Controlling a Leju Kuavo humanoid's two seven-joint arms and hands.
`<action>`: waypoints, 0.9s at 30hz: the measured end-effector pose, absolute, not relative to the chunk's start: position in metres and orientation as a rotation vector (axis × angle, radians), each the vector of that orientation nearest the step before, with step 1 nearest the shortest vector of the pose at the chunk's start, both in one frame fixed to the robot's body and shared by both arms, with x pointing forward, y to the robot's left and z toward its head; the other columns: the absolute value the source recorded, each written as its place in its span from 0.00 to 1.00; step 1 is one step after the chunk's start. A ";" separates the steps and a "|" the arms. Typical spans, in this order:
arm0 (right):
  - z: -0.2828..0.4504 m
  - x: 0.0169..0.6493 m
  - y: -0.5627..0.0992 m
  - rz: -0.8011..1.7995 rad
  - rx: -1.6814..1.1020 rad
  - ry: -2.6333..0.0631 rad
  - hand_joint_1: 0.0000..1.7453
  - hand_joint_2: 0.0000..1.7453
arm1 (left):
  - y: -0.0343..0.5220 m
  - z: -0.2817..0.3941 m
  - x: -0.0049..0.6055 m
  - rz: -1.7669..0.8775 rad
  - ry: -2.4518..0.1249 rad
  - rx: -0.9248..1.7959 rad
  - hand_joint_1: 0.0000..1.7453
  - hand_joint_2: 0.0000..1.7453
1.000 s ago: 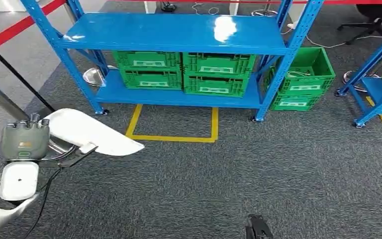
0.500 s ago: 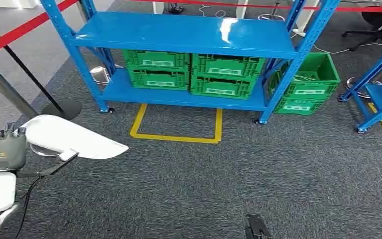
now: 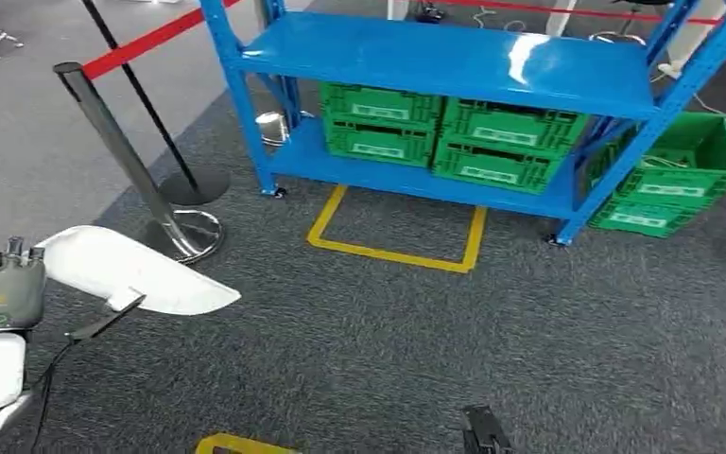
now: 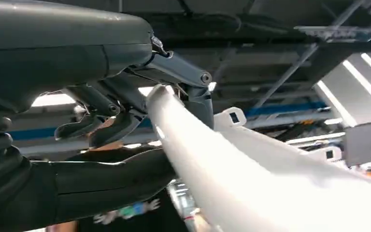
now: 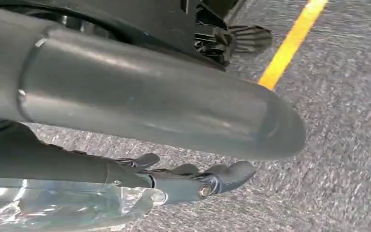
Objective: Take the parts from the cabinet and place them on the table.
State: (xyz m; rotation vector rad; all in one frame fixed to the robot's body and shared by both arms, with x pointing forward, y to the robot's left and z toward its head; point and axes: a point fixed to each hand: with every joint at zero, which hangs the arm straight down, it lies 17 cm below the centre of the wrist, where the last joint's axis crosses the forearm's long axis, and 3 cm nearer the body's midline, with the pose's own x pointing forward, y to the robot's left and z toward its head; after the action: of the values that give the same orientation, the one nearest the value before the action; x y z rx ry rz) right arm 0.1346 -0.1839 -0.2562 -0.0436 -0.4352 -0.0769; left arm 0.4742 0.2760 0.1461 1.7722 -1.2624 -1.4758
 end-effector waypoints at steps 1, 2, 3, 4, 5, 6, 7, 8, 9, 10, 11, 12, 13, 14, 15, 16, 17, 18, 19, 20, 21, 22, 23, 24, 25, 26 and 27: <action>-0.256 0.135 -0.184 -0.077 -0.043 -0.436 0.00 0.00 | 0.277 0.146 0.474 -1.475 -1.262 1.774 1.00 1.00; -0.256 0.136 -0.184 -0.077 -0.043 -0.437 0.00 0.00 | 0.277 0.147 0.475 -1.473 -1.263 1.775 1.00 1.00; -0.256 0.135 -0.185 -0.077 -0.046 -0.436 0.00 0.00 | 0.277 0.149 0.476 -1.470 -1.266 1.778 1.00 1.00; -0.256 0.136 -0.185 -0.077 -0.044 -0.437 0.00 0.00 | 0.276 0.148 0.474 -1.470 -1.269 1.774 1.00 1.00; -0.256 0.137 -0.185 -0.077 -0.044 -0.438 0.00 0.00 | 0.277 0.146 0.474 -1.473 -1.266 1.772 1.00 1.00; -0.256 0.138 -0.184 -0.077 -0.042 -0.439 0.00 0.00 | 0.278 0.145 0.473 -1.475 -1.263 1.773 1.00 1.00; -0.255 0.139 -0.184 -0.077 -0.043 -0.441 0.00 0.00 | 0.279 0.145 0.473 -1.477 -1.261 1.774 1.00 1.00; -0.255 0.140 -0.184 -0.077 -0.042 -0.442 0.00 0.00 | 0.279 0.145 0.473 -1.478 -1.259 1.773 1.00 1.00; -0.255 0.140 -0.184 -0.076 -0.042 -0.443 0.00 0.00 | 0.280 0.146 0.473 -1.475 -1.261 1.776 1.00 1.00; -0.255 0.140 -0.184 -0.076 -0.042 -0.442 0.00 0.00 | 0.280 0.147 0.474 -1.474 -1.262 1.777 1.00 1.00; -0.255 0.139 -0.184 -0.076 -0.042 -0.442 0.00 0.00 | 0.279 0.146 0.474 -1.474 -1.263 1.776 1.00 1.00; -0.255 0.138 -0.184 -0.076 -0.042 -0.440 0.00 0.00 | 0.278 0.145 0.473 -1.476 -1.264 1.773 1.00 1.00; -0.256 0.137 -0.184 -0.077 -0.042 -0.437 0.00 0.00 | 0.278 0.145 0.472 -1.476 -1.266 1.771 1.00 1.00; -0.256 0.136 -0.184 -0.077 -0.042 -0.436 0.00 0.00 | 0.278 0.145 0.472 -1.475 -1.269 1.770 1.00 1.00; -0.256 0.136 -0.184 -0.077 -0.042 -0.436 0.00 0.00 | 0.277 0.145 0.472 -1.473 -1.272 1.771 1.00 1.00; -0.256 0.137 -0.183 -0.077 -0.041 -0.437 0.00 0.00 | 0.277 0.146 0.472 -1.468 -1.279 1.771 1.00 1.00; -0.256 0.137 -0.183 -0.077 -0.040 -0.438 0.00 0.00 | 0.276 0.147 0.472 -1.464 -1.286 1.771 1.00 1.00; -0.256 0.137 -0.183 -0.078 -0.040 -0.437 0.00 0.00 | 0.276 0.148 0.472 -1.462 -1.291 1.771 1.00 1.00; -0.256 0.137 -0.183 -0.078 -0.039 -0.437 0.00 0.00 | 0.276 0.150 0.473 -1.457 -1.297 1.774 1.00 1.00; -0.255 0.139 -0.183 -0.078 -0.039 -0.439 0.00 0.00 | 0.275 0.149 0.472 -1.454 -1.302 1.772 1.00 1.00; -0.255 0.139 -0.183 -0.079 -0.038 -0.439 0.00 0.00 | 0.275 0.147 0.471 -1.454 -1.307 1.767 1.00 1.00; -0.255 0.138 -0.183 -0.080 -0.038 -0.439 0.00 0.00 | 0.275 0.146 0.470 -1.453 -1.312 1.764 1.00 1.00; -0.255 0.139 -0.180 -0.081 -0.032 -0.439 0.00 0.00 | 0.276 0.145 0.468 -1.450 -1.319 1.762 1.00 1.00; -0.255 0.139 -0.179 -0.082 -0.031 -0.439 0.00 0.00 | 0.277 0.147 0.469 -1.445 -1.323 1.766 1.00 1.00; -0.255 0.137 -0.178 -0.082 -0.030 -0.436 0.00 0.00 | 0.277 0.150 0.470 -1.436 -1.333 1.771 1.00 1.00; -0.255 0.135 -0.178 -0.084 -0.030 -0.433 0.00 0.00 | 0.276 0.150 0.470 -1.429 -1.345 1.769 1.00 1.00; -0.256 0.134 -0.178 -0.084 -0.030 -0.432 0.00 0.00 | 0.277 0.149 0.470 -1.430 -1.348 1.767 1.00 1.00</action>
State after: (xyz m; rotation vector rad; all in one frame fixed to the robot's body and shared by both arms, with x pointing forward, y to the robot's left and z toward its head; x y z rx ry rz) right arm 0.1341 -0.1784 -0.2556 -0.0304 -0.4315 -0.0839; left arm 0.4696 0.2767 0.1486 1.7666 -1.3479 -1.4300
